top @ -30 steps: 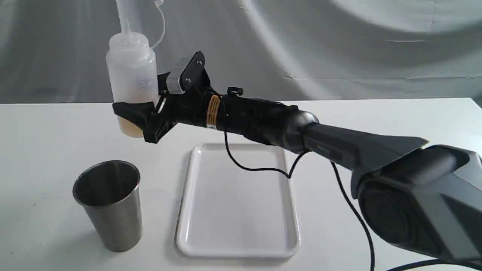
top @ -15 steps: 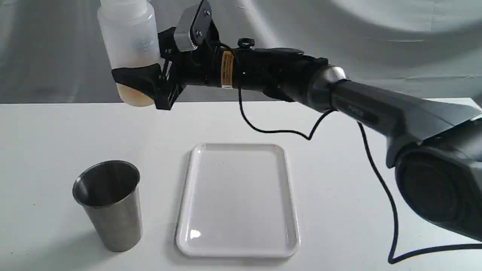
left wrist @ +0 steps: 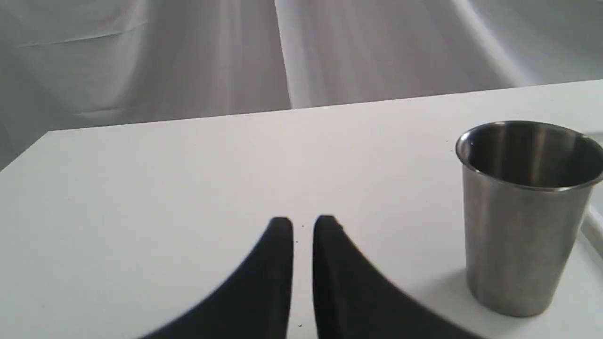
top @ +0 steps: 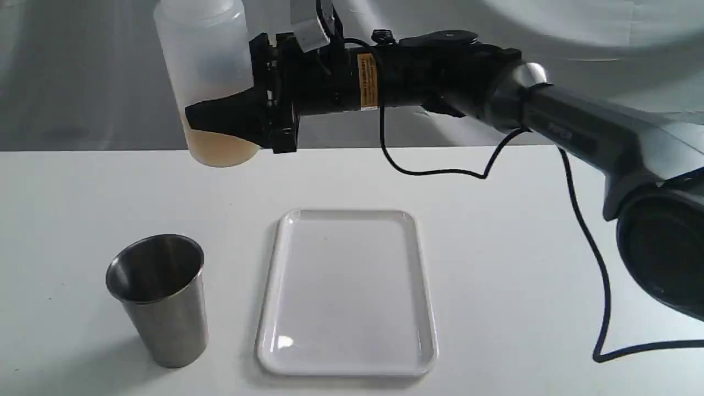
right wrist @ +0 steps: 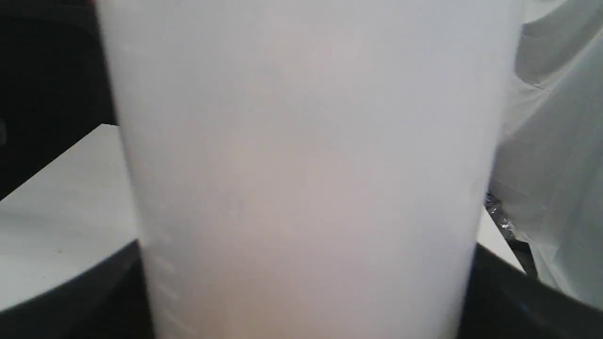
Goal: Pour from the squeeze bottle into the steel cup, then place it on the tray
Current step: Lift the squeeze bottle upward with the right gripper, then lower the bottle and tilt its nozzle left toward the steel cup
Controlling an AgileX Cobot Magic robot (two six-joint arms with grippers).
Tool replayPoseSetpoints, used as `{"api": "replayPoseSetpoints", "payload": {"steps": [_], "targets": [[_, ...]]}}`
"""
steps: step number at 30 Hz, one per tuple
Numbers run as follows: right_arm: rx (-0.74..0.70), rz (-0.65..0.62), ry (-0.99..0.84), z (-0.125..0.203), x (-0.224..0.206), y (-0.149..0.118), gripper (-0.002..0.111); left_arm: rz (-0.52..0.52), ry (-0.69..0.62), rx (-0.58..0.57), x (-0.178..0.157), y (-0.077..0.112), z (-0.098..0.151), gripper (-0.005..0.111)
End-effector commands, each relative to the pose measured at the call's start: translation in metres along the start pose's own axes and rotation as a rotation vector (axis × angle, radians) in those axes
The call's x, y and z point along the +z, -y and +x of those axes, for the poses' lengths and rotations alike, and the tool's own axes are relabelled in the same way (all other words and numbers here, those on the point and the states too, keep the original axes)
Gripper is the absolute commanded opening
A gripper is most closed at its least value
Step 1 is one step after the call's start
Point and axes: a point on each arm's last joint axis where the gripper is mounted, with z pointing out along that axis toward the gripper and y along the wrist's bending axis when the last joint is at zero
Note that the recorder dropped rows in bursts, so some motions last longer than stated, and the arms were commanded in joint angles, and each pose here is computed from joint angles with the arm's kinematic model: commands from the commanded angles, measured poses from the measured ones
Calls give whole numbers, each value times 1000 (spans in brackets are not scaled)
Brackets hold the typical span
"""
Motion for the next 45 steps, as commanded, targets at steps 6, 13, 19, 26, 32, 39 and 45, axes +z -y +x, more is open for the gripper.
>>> {"api": "replayPoseSetpoints", "payload": {"steps": [6,13,19,26,32,39,45], "targets": [[-9,113,46,-48,-16,6,0,1,8,1,0,0,1,8],[140,275,76,-65,-40,23,0,1,8,1,0,0,1,8],[169,361,119,-81,-51,27,0,1,8,1,0,0,1,8],[206,347,135,-84,-41,18,0,1,8,1,0,0,1,8],[257,403,103,-79,-22,7,0,1,8,1,0,0,1,8],[231,559,51,-91,-15,-7,0,1,8,1,0,0,1,8],[309,683,43,-89,-15,-22,0,1,8,1,0,0,1,8]]}}
